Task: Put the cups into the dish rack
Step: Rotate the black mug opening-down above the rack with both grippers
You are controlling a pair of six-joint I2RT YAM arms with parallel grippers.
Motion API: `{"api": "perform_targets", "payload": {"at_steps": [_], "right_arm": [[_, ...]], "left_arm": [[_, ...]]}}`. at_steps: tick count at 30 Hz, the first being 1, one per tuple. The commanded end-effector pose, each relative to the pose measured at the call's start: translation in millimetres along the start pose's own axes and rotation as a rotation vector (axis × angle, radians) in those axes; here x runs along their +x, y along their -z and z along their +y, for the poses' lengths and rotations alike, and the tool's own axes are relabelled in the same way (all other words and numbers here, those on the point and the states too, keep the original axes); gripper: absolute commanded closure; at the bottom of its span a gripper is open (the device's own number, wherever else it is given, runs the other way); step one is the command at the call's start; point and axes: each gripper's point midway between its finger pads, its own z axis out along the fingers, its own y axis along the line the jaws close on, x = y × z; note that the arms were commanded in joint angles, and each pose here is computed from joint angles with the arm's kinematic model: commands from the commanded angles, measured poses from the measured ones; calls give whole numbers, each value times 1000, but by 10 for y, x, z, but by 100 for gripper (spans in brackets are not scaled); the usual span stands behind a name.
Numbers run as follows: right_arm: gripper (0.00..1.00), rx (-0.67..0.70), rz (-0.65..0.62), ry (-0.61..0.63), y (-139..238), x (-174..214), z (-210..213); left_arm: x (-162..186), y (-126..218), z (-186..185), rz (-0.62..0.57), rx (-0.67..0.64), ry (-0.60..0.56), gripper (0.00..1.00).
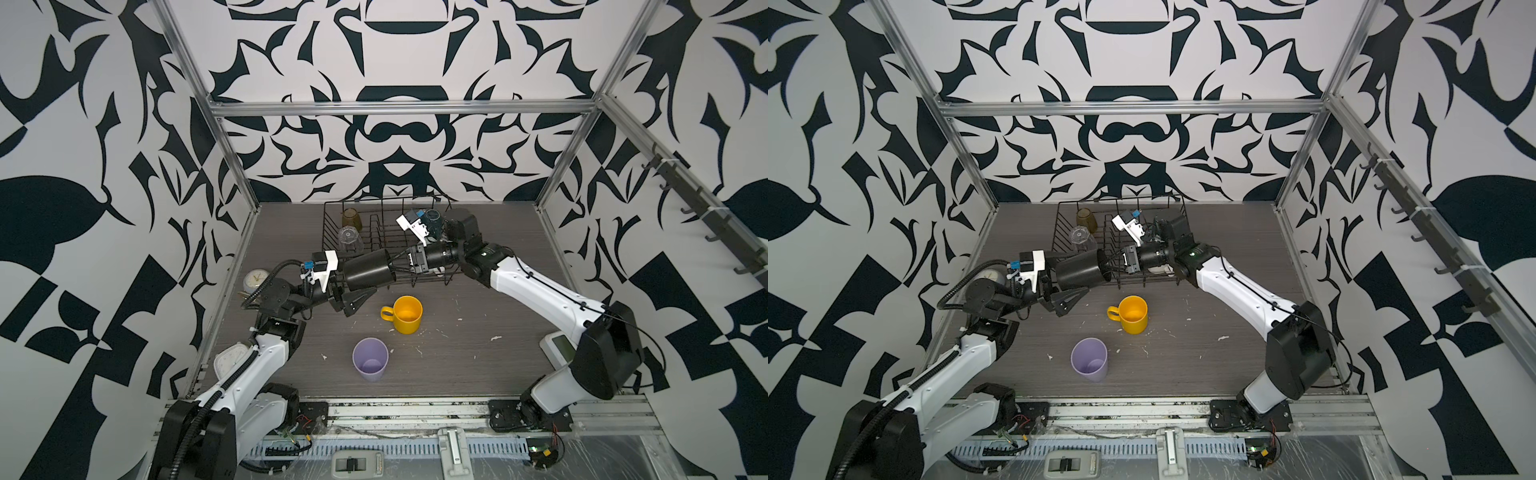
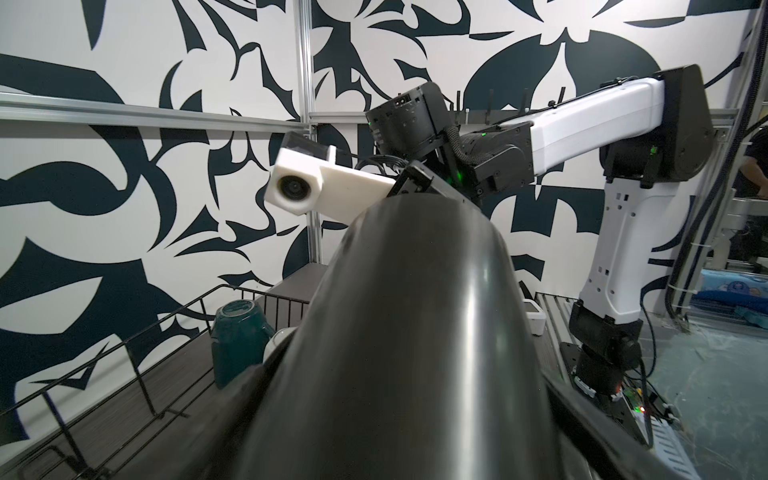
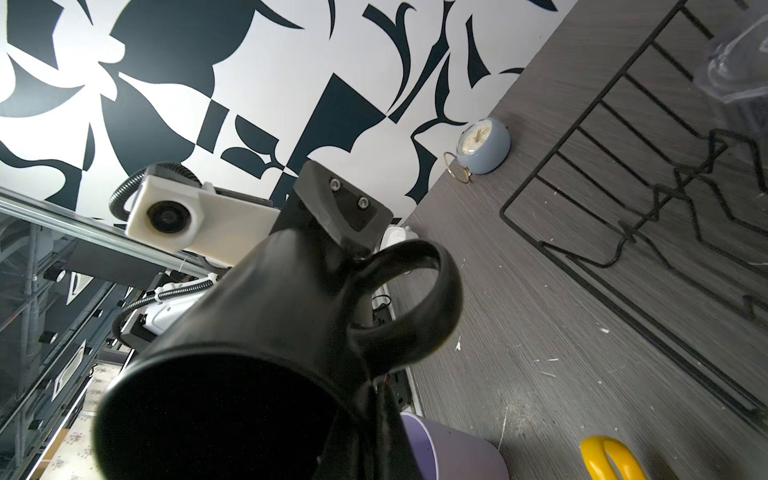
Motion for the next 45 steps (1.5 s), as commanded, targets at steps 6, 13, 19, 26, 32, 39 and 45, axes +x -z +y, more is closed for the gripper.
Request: {"api": "perform_targets", "payload": {"at_steps": [6, 13, 19, 26, 32, 39, 45], "right_arm": [[100, -156, -10, 187, 38, -163, 666], [100, -182, -11, 184, -5, -174, 692], [100, -203, -11, 177, -35, -180, 705], [100, -235, -6, 164, -110, -182, 724], [100, -252, 3, 159, -150, -185, 736], [100, -291, -11, 148, -152, -229, 782], [100, -308, -22, 132, -165, -250, 773]], "left_arm": [[-195, -29, 9, -49, 2, -44, 0], [-212, -39, -21, -50, 30, -29, 5], [-221, -48, -27, -51, 39, -16, 10], [-230, -39, -71, -63, 61, -31, 4], [-235, -39, -130, -58, 97, -30, 4], [-234, -49, -147, -52, 120, -10, 9], [-250, -55, -155, -54, 128, -3, 14]]}}
